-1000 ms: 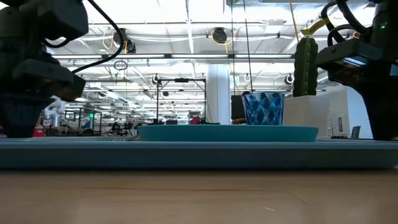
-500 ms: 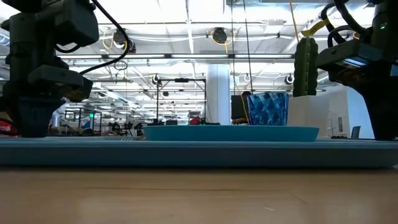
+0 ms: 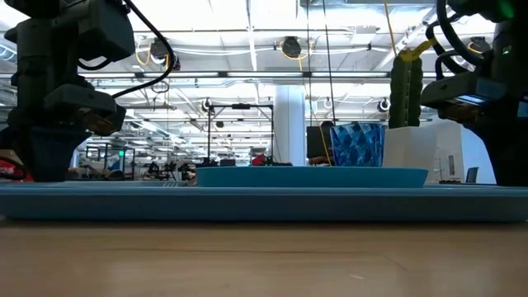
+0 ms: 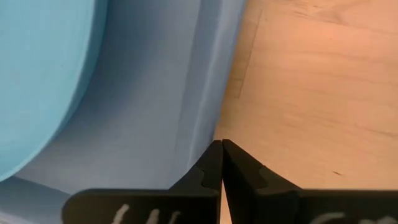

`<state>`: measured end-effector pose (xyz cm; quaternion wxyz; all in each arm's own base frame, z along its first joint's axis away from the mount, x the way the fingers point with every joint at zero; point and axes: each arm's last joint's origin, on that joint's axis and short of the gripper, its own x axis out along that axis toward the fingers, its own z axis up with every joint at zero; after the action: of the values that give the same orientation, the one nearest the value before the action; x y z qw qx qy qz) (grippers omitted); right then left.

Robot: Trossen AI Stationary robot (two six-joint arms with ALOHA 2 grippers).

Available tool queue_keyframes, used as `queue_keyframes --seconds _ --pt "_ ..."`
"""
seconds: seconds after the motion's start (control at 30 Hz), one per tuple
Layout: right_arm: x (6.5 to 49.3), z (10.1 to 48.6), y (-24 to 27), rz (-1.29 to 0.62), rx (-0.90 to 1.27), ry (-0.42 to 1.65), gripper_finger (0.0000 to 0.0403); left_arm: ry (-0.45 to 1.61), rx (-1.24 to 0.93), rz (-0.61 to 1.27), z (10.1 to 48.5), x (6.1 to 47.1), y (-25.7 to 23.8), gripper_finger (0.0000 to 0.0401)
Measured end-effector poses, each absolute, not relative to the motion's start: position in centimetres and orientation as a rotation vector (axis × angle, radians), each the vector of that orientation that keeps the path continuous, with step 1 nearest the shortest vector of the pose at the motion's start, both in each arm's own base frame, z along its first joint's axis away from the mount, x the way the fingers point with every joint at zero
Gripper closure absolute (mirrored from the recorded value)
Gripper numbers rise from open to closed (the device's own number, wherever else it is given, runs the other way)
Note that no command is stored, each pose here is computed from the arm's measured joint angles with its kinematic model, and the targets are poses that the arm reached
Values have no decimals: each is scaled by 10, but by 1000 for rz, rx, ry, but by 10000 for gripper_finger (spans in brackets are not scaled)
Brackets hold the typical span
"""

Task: Pick and place plate/cup/fork/spoon on tray
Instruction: Adjust the blue tray

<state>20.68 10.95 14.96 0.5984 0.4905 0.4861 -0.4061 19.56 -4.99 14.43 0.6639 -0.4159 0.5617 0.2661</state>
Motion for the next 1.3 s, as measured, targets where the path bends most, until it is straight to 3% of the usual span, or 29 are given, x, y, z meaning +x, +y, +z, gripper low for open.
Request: queue_keyframes --seconds 0.53,0.83,1.3 --pt "205 149 108 -967 1117 1137 403 1296 -962 567 145 196 -51 397" --pt "203 149 107 -1009 1132 1125 403 1349 -951 596 144 191 -50 366" --pt "199 149 105 -1087 1148 1124 403 1393 -929 636 143 185 -49 364"
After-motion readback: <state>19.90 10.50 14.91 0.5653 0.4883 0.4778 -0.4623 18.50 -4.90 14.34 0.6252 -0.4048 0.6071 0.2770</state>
